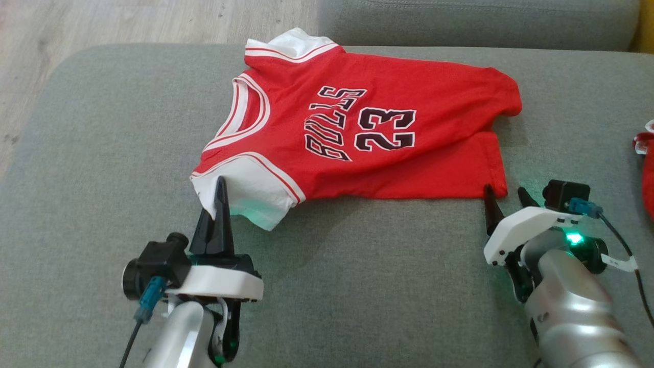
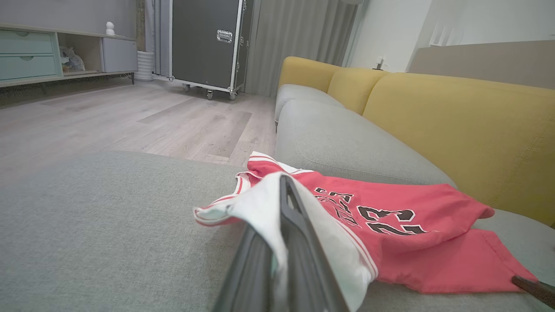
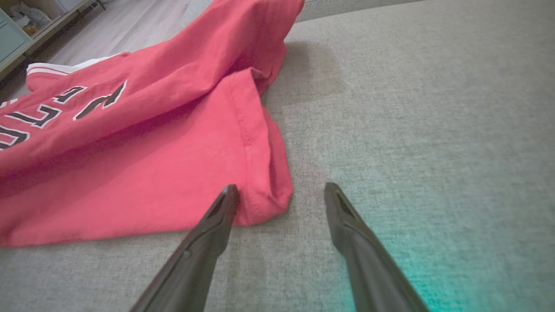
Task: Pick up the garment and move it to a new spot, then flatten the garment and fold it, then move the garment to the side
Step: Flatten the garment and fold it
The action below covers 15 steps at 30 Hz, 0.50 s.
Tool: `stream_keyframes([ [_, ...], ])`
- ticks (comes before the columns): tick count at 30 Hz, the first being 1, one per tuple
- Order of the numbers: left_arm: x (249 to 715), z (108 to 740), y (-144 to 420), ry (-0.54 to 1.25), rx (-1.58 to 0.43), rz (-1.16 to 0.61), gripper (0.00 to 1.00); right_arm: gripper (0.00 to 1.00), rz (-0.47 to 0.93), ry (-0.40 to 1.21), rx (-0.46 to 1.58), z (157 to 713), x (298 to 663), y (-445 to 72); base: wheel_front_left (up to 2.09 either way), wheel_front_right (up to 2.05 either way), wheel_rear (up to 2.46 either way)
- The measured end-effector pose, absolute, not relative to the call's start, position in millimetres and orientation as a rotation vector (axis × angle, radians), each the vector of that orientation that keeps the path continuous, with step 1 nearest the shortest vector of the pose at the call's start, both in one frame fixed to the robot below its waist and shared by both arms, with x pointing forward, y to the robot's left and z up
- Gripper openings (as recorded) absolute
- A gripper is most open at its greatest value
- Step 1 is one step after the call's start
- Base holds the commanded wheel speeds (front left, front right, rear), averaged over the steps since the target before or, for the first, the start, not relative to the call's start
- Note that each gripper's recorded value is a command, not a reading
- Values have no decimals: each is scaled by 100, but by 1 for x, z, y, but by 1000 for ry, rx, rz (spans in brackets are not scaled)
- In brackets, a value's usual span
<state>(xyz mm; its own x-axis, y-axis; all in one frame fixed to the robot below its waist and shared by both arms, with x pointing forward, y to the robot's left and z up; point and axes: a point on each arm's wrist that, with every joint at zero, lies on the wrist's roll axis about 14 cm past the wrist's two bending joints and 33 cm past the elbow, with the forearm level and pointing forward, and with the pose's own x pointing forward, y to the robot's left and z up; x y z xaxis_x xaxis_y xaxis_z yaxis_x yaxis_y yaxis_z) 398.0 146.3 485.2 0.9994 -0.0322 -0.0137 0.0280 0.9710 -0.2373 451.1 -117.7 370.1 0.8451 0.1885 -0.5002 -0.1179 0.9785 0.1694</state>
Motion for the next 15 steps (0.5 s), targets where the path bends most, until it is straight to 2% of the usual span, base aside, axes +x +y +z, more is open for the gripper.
stream_keyframes([
  [14,402,479,145,32,-241,-31,0,100,201,550,113,370,463,-107,0,0,0],
  [15,402,479,145,33,-241,-31,0,46,203,550,111,370,464,-106,0,0,0],
])
